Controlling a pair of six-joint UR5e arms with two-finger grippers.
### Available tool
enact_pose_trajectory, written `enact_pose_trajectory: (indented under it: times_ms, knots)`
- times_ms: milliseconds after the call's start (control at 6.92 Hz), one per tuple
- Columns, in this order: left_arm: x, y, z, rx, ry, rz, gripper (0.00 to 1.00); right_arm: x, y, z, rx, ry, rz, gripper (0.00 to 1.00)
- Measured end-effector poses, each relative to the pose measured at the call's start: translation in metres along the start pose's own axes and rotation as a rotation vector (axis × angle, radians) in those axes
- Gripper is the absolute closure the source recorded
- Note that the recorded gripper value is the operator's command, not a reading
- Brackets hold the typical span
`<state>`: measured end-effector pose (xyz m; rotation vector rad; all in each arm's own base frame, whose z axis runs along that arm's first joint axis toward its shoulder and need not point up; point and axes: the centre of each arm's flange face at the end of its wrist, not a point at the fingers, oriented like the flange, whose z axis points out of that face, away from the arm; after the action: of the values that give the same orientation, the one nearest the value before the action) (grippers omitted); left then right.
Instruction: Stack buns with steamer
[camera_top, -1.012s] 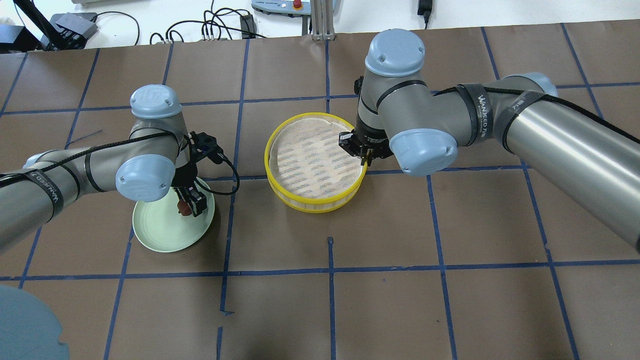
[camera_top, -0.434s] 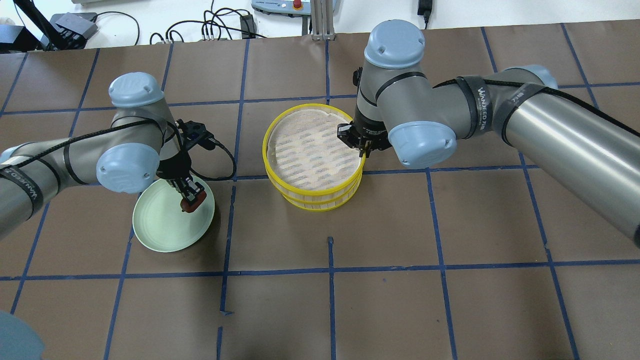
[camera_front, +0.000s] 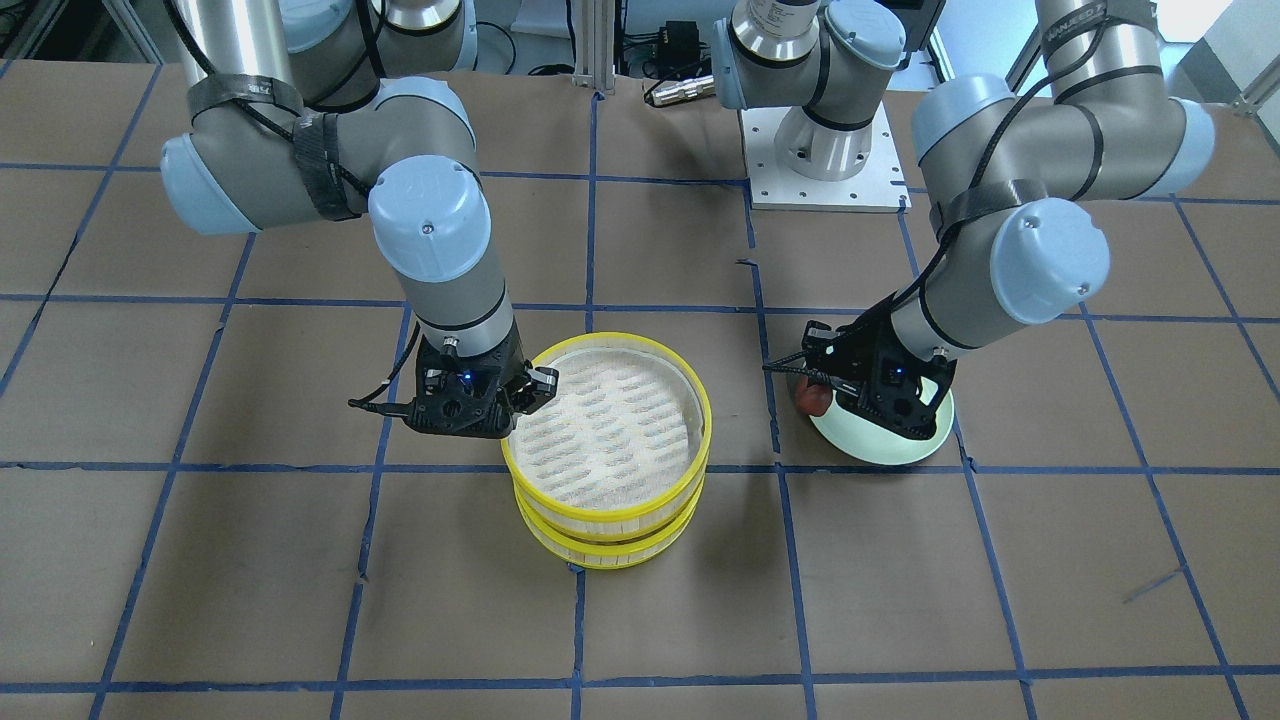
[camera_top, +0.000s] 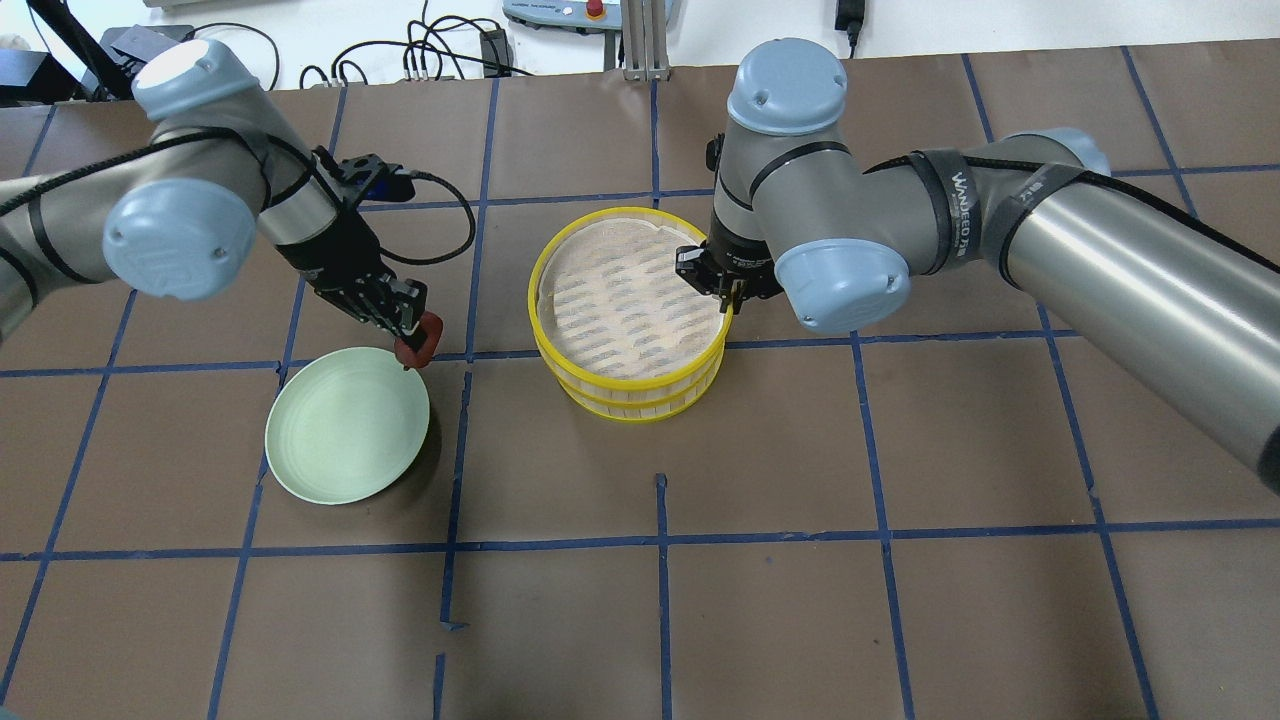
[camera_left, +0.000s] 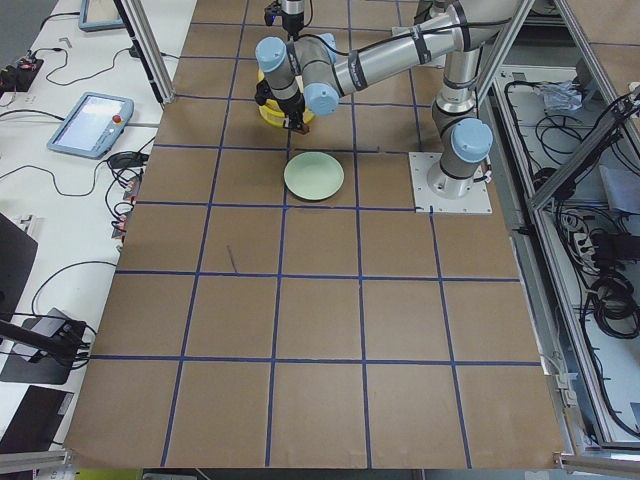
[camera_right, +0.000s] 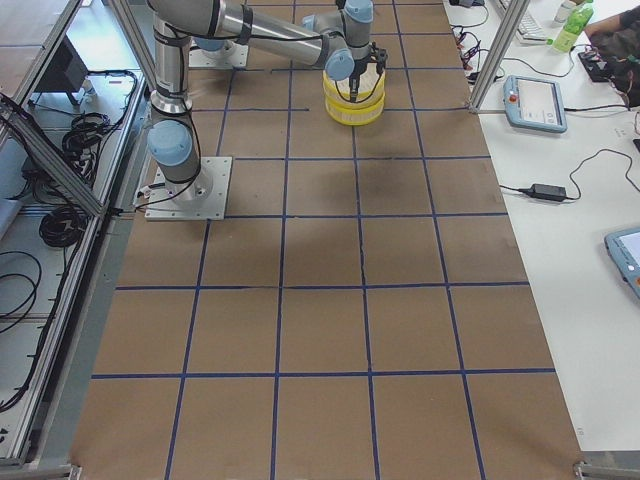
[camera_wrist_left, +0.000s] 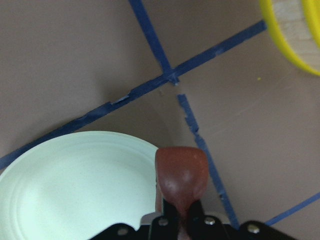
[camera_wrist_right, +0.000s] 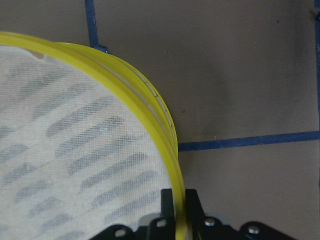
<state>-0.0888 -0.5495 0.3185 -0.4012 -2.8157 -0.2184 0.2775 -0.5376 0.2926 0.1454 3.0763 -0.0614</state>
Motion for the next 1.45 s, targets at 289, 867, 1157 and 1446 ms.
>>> enact_pose_trajectory:
  times_ms: [289, 867, 1157, 1446]
  knots:
    - [0.022, -0.020, -0.031, 0.097, 0.184, -0.171, 0.92, 0.000, 0.000, 0.001, -0.001, 0.003, 0.010, 0.26]
    - [0.091, -0.059, -0.006, 0.139, 0.416, -0.280, 0.14, 0.042, -0.013, -0.047, 0.051, 0.001, -0.015, 0.09]
    - [0.106, -0.061, 0.012, 0.116, 0.379, -0.283, 0.00, 0.122, -0.033, -0.088, 0.070, 0.009, -0.069, 0.05]
    - [0.109, -0.061, 0.015, 0.109, 0.370, -0.303, 0.00, 0.169, -0.031, -0.140, 0.069, 0.015, -0.081, 0.01]
